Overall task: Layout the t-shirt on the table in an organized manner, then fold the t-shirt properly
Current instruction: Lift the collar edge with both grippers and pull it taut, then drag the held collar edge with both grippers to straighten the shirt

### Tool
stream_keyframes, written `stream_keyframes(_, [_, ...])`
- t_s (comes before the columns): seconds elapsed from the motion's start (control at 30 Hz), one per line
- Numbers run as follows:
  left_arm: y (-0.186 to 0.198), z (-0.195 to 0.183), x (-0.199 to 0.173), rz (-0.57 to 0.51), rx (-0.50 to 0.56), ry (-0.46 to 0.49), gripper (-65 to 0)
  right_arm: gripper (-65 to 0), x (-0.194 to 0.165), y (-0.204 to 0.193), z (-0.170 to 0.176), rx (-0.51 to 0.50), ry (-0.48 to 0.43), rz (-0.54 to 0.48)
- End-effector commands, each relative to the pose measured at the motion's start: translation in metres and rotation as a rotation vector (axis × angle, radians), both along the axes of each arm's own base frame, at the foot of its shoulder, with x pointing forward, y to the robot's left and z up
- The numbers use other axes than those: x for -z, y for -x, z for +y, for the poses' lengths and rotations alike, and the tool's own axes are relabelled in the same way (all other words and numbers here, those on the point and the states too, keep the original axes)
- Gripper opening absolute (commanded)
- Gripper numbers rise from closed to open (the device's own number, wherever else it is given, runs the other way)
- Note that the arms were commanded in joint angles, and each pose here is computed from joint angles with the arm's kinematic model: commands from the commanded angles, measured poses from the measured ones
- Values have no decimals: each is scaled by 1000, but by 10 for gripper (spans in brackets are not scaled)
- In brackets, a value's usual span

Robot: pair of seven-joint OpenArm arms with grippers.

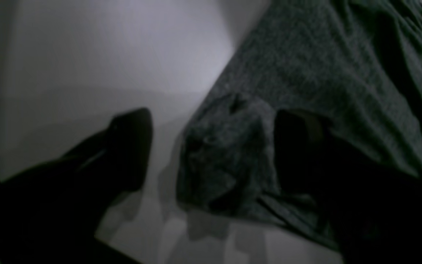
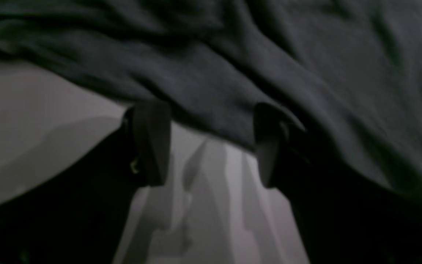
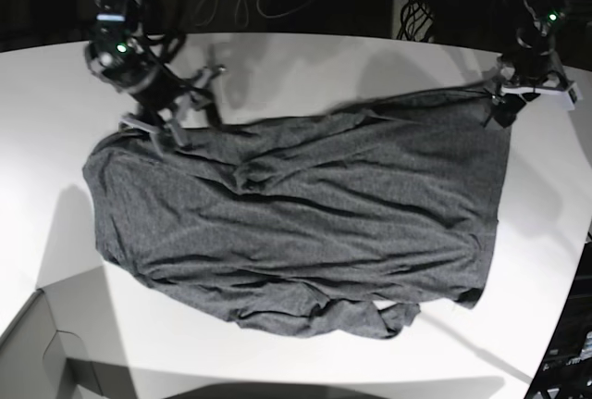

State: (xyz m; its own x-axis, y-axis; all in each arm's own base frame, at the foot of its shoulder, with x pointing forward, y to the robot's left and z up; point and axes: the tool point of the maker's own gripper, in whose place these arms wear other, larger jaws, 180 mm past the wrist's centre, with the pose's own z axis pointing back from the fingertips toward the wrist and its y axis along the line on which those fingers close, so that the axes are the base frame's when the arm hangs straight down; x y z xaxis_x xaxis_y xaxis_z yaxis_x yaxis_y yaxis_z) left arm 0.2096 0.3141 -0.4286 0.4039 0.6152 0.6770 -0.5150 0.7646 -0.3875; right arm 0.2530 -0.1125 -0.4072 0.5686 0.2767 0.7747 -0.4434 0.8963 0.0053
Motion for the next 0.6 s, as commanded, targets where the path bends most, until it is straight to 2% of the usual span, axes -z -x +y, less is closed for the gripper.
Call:
stream_keyframes(0.0, [11, -12, 20, 100, 21, 53, -265, -281, -14, -9, 0, 10, -22, -58])
stream_keyframes(0.1, [7, -17, 26, 97, 25, 76, -383, -281, -13, -9, -5, 23, -18, -55])
stream_keyframes(0.23, [-10, -33, 24, 47, 138, 84, -408, -281, -10, -4, -1, 12, -20, -44])
stream_keyframes(0.3, [-15, -37, 21, 33, 164, 82, -419, -281, -10, -3, 9, -19, -26, -43])
stream_keyframes(0.33, [-16, -36, 20, 31, 164, 81, -448, -281, -11, -3, 13, -32, -31, -47])
stream_keyframes(0.43, [-17, -32, 18, 30, 162, 73, -650, -281, -19, -7, 18, -45, -61, -104])
stream_keyframes(0.53, [-25, -25, 13, 16, 161, 60, -633, -281, -21, -11, 27, -71, -93, -146])
stream_keyframes(0.57, [-26, -23, 10, 10, 166, 52, -649, -281, -17, -11, 25, -72, -80, -149])
